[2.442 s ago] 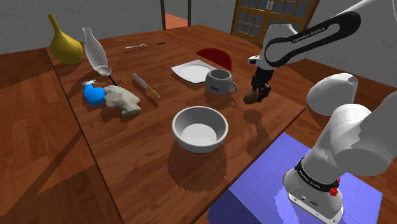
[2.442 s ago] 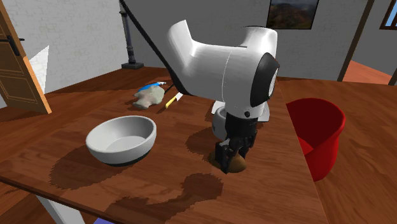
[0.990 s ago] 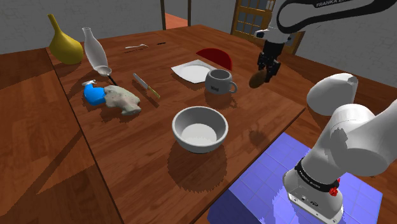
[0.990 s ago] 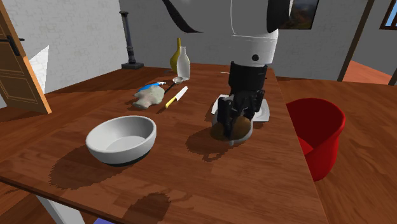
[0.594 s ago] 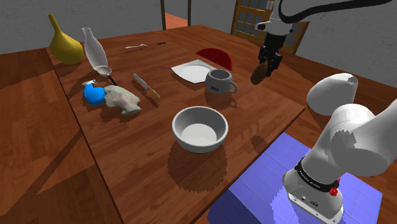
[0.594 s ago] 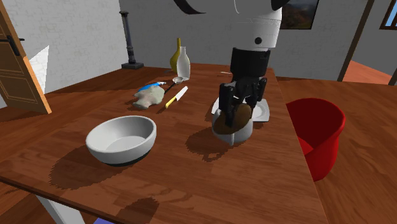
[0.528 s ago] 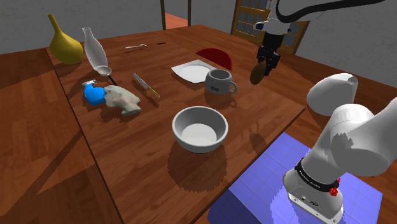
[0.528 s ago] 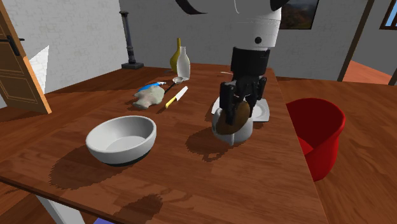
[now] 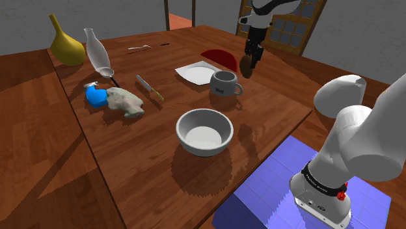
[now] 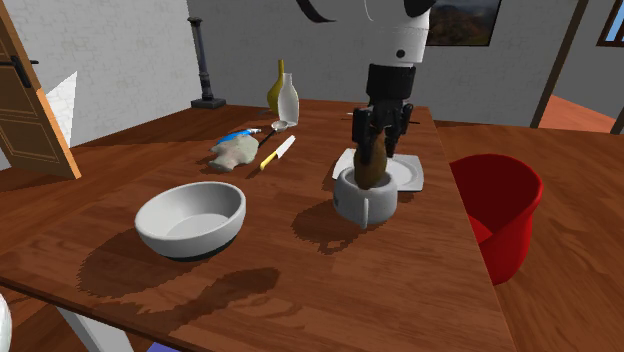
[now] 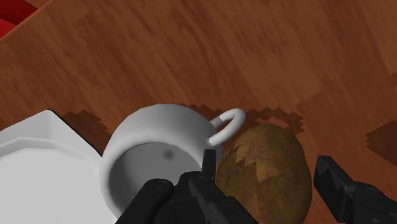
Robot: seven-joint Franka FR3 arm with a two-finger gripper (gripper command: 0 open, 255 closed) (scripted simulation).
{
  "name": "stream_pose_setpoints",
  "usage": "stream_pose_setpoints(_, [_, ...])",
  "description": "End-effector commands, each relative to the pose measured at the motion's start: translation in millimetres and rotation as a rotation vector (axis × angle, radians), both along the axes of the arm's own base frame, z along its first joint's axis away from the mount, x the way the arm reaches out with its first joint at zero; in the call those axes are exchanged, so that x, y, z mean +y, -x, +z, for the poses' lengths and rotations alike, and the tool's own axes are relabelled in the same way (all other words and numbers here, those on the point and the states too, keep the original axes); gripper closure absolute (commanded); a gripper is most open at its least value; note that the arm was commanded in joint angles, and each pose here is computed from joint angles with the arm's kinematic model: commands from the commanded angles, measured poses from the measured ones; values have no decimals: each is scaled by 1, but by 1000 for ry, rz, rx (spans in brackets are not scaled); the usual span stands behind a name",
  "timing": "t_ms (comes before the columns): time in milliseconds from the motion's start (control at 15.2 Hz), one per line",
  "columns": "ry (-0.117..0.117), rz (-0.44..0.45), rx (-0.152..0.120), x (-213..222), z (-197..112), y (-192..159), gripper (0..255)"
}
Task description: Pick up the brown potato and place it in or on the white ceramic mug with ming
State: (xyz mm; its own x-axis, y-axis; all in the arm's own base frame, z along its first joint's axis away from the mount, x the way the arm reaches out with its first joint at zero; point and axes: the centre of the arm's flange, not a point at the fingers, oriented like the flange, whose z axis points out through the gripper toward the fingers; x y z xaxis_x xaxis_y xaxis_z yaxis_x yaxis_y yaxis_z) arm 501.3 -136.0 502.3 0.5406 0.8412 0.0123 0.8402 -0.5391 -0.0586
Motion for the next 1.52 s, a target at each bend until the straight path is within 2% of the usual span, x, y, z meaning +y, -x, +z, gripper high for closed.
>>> stream_pose_setpoints(0, [0, 1, -1, 0, -1, -28, 255])
stream_pose_setpoints(264, [0, 1, -1, 3, 0, -88, 255])
stream_pose_setpoints(1188, [0, 1, -1, 3, -73, -88, 255])
stream_pose_setpoints(1452, [0, 1, -1, 3, -73, -88, 255])
